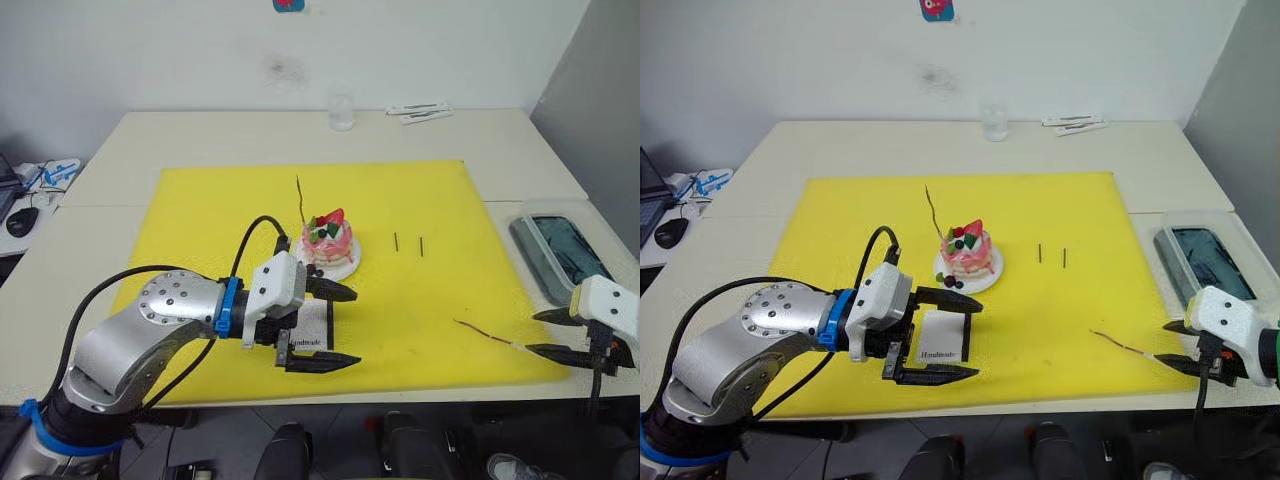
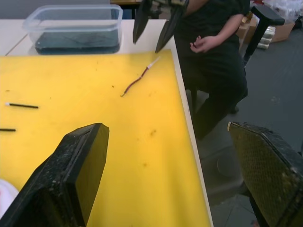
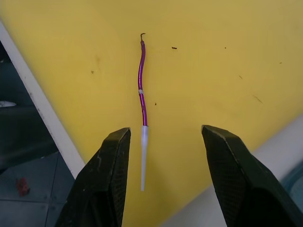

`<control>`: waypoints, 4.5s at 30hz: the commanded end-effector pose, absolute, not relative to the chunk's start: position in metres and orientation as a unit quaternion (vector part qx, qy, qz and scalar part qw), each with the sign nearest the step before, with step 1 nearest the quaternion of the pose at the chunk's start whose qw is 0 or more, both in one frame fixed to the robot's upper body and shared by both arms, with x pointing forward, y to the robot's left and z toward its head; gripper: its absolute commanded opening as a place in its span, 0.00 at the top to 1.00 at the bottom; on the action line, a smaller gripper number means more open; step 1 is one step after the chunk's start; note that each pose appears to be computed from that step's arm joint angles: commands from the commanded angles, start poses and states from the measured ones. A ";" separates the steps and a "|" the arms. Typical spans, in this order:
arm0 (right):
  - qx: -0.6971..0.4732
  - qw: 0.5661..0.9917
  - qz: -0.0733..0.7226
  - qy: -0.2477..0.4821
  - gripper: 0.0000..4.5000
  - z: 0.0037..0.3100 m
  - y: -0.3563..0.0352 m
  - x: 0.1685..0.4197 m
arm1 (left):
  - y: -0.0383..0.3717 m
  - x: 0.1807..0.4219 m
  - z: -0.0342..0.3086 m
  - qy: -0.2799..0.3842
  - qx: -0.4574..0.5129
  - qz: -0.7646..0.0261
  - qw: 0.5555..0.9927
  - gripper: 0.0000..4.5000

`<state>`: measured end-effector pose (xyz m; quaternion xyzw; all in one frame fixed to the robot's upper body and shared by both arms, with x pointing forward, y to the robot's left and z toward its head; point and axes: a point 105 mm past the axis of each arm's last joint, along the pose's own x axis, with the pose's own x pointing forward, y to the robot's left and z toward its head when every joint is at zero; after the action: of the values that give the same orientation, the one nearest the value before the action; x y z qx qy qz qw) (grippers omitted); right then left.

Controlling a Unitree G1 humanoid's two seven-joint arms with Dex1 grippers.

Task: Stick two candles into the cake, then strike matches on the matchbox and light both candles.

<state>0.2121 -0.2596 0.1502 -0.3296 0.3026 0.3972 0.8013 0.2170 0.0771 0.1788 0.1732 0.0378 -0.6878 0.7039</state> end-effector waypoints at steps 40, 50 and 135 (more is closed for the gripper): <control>-0.361 0.727 0.358 0.461 0.74 0.123 -0.240 0.236 | 0.062 0.204 0.150 0.006 0.215 -0.690 0.691 0.00; -0.337 0.740 0.365 0.454 0.99 0.139 -0.235 0.235 | 0.067 0.208 0.150 0.012 0.216 -0.682 0.699 0.00; 0.059 0.895 0.404 -0.181 0.99 0.187 -0.016 0.349 | 0.140 0.259 0.194 -0.031 0.102 -0.468 0.877 0.00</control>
<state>0.3554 -0.0196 0.1683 0.0617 -0.1450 0.3968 0.9043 0.2604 0.1395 0.1846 0.0883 -0.0094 -0.4686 0.8789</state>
